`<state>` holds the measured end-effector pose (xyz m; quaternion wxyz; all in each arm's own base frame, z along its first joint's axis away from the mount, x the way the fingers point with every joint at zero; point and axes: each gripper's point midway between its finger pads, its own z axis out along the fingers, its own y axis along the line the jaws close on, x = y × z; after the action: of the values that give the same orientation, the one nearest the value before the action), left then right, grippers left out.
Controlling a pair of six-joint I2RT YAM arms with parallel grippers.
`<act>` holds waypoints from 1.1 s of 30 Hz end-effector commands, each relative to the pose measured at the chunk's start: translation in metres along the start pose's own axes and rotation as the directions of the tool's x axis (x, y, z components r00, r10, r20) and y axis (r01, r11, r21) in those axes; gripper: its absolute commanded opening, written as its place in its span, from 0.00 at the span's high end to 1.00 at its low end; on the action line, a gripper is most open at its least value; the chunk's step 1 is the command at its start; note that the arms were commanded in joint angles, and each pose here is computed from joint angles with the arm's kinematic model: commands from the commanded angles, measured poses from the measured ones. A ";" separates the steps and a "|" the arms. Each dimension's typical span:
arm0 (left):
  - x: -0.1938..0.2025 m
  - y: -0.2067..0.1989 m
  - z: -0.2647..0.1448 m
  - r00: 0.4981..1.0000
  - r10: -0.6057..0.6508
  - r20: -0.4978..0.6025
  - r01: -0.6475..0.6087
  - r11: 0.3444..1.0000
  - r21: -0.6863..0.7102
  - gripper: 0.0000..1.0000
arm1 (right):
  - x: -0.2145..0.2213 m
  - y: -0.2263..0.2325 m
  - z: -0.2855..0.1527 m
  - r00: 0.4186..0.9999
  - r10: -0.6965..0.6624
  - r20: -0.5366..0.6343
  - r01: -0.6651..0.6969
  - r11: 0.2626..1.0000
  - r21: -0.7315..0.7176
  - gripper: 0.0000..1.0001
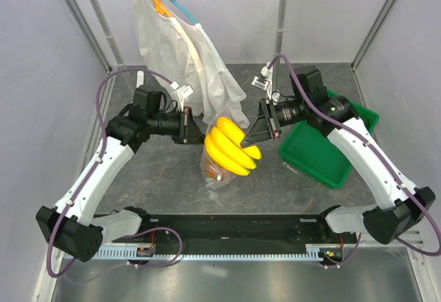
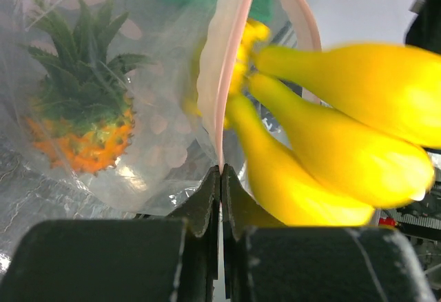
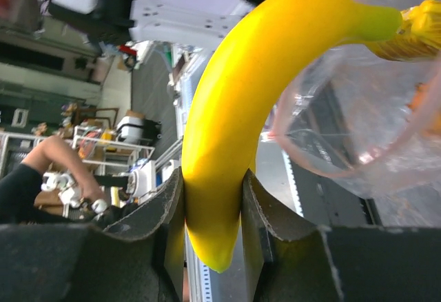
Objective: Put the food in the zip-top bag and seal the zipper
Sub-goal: Place the fake fruit in the zipper food storage bag.
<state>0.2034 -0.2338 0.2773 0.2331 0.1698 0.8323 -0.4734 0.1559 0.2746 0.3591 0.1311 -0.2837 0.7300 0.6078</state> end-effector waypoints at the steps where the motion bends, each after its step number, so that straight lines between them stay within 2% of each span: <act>1: -0.004 -0.018 -0.014 0.996 0.089 0.026 -0.090 0.995 0.031 0.98 | -0.012 -0.013 -0.004 0.999 -0.034 0.036 0.029 0.990 0.137 1.00; 7: -0.003 -0.023 -0.015 0.995 0.094 0.027 -0.095 0.994 0.049 0.98 | -0.029 -0.032 -0.007 0.995 -0.026 0.097 -0.001 0.964 0.266 1.00; 10: -0.001 -0.024 -0.014 0.996 0.086 0.014 -0.087 0.994 0.060 0.98 | -0.039 -0.030 -0.005 0.991 0.011 0.130 -0.045 0.965 0.260 1.00; 16: -0.002 -0.025 -0.010 0.997 0.082 -0.001 -0.082 0.994 0.071 0.98 | -0.043 -0.044 0.005 0.968 0.170 0.184 -0.221 0.926 0.305 1.00; 18: -0.004 -0.025 -0.009 0.997 0.076 -0.003 -0.076 0.995 0.070 0.98 | -0.041 -0.052 0.008 0.948 0.237 0.214 -0.300 0.892 0.338 1.00; 20: -0.005 -0.025 -0.007 0.997 0.072 -0.006 -0.071 0.995 0.070 0.98 | -0.040 -0.053 0.011 0.941 0.265 0.212 -0.325 0.885 0.335 1.00; 29: -0.003 -0.029 -0.001 0.998 0.051 -0.036 -0.047 0.993 0.106 0.98 | -0.069 -0.046 0.020 0.946 0.177 0.271 -0.273 0.886 0.374 1.00; 31: -0.003 -0.032 -0.001 0.998 0.046 -0.042 -0.040 0.992 0.123 0.98 | -0.072 -0.052 0.022 0.944 0.155 0.290 -0.267 0.875 0.404 0.94; 33: -0.004 -0.034 0.000 0.998 0.035 -0.048 -0.029 0.991 0.132 0.98 | -0.071 -0.059 0.027 0.943 0.138 0.301 -0.263 0.865 0.427 0.95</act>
<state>0.1966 -0.2414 0.2820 0.2139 0.1894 0.8263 -0.4854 0.2207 0.3051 0.3277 0.1502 -0.0950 0.8643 0.4704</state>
